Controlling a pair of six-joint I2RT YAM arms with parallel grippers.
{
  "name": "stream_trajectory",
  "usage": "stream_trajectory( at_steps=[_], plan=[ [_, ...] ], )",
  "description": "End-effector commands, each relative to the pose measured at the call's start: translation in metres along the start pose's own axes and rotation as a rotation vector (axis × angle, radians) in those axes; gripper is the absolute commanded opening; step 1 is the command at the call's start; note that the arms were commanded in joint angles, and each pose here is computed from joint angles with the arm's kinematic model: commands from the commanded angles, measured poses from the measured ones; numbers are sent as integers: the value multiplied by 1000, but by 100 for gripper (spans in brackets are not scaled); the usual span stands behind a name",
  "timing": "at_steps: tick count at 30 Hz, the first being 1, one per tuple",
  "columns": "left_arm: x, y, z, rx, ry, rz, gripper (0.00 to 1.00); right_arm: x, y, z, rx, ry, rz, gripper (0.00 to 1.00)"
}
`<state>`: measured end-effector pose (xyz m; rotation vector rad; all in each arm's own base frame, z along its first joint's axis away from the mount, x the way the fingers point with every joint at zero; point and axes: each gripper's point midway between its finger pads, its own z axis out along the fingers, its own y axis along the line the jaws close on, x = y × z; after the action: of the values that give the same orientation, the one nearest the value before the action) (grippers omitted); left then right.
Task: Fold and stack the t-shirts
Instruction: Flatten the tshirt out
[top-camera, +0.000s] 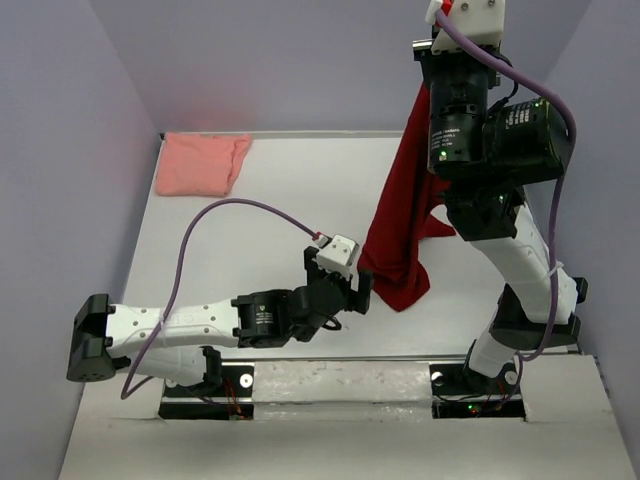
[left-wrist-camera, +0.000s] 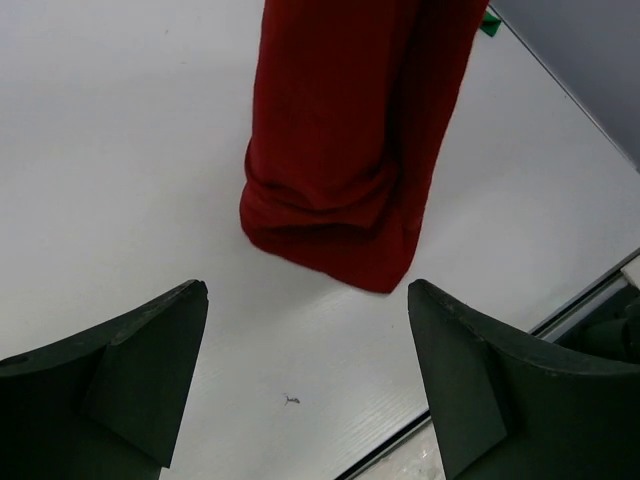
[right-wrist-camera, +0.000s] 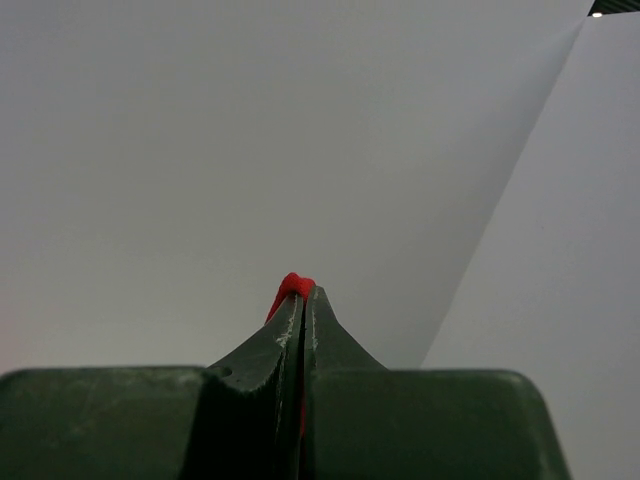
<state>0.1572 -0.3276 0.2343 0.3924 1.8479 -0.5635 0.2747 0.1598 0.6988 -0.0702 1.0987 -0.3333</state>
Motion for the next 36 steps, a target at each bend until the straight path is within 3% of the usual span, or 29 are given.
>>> stream_trajectory(
  at_steps=[1,6,10,11,12,15,18,19,20,21,22,24,31,36],
  plan=[
    [-24,-2,-1,-22,-87,-119,92,-10,-16,3,17,-40,46,0],
    [-2,-27,18,69,-83,-99,93,-9,-25,3,28,-34,61,0],
    [28,-52,45,100,-30,5,96,-7,-25,2,24,-24,59,0],
    [20,-64,51,113,-36,3,97,-8,-26,2,22,-25,61,0],
    [43,-66,63,88,20,70,98,-8,-27,2,22,-26,61,0],
    [37,-84,78,60,28,85,98,-10,-30,2,23,-30,68,0],
    [62,-75,96,-68,102,167,97,-10,-33,1,23,-30,72,0],
    [57,-67,98,-127,80,137,89,-10,-35,0,24,-29,76,0],
    [54,-57,98,-184,64,95,66,-10,-35,0,20,-31,76,0],
    [51,-53,100,-193,61,89,66,-10,-35,0,19,-30,74,0],
    [55,-36,97,-248,81,98,32,-10,-36,-1,21,-29,77,0],
    [56,-6,99,-344,101,22,0,-9,-35,-1,17,-27,74,0],
    [65,85,92,-595,196,-11,0,-8,-34,-1,10,-25,76,0],
    [53,108,87,-621,187,-59,0,-6,-30,-2,1,-20,69,0]
  ],
)
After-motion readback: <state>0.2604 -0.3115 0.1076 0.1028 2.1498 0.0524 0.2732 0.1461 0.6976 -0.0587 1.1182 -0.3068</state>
